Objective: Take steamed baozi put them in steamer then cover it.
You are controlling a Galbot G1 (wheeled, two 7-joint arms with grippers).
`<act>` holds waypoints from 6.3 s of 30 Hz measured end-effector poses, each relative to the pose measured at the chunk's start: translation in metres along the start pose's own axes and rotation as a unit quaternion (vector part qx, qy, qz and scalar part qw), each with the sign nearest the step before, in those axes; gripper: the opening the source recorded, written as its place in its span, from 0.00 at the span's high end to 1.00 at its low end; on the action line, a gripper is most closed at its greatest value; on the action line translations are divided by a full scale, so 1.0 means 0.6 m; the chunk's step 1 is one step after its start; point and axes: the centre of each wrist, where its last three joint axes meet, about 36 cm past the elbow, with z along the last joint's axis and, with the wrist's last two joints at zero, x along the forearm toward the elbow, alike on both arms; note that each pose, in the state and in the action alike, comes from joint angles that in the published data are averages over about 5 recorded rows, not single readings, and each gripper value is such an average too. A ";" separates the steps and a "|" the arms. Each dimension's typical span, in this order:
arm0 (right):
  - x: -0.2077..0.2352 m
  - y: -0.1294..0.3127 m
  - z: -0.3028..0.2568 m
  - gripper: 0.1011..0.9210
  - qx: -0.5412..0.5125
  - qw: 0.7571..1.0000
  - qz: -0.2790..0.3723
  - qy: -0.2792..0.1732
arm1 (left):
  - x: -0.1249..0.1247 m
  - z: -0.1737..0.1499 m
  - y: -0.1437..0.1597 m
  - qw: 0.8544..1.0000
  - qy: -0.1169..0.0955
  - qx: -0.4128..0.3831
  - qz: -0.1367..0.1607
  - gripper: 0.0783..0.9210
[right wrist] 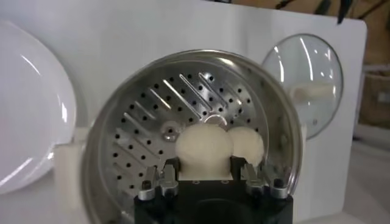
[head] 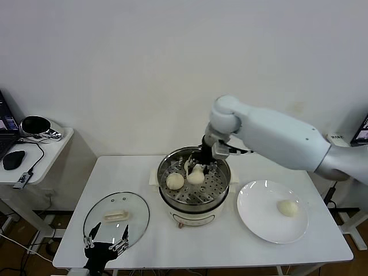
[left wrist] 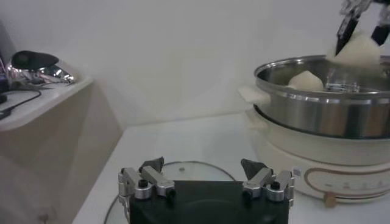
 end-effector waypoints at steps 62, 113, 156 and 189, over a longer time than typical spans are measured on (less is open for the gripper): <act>0.187 0.310 -0.040 0.12 -0.590 0.801 0.023 0.102 | -0.015 0.001 -0.007 1.000 -0.005 0.006 0.021 0.12; -0.138 0.611 -0.152 0.12 -0.738 0.657 -0.076 0.135 | -0.002 0.029 -0.016 0.999 0.034 0.010 0.017 0.12; -0.116 0.621 -0.139 0.42 -0.743 0.650 -0.080 0.135 | -0.011 0.030 -0.017 0.999 0.031 0.010 0.017 0.12; 0.099 0.128 0.028 0.41 -0.652 0.755 -0.022 0.070 | -0.031 -0.003 -0.005 1.000 -0.010 0.003 0.020 0.12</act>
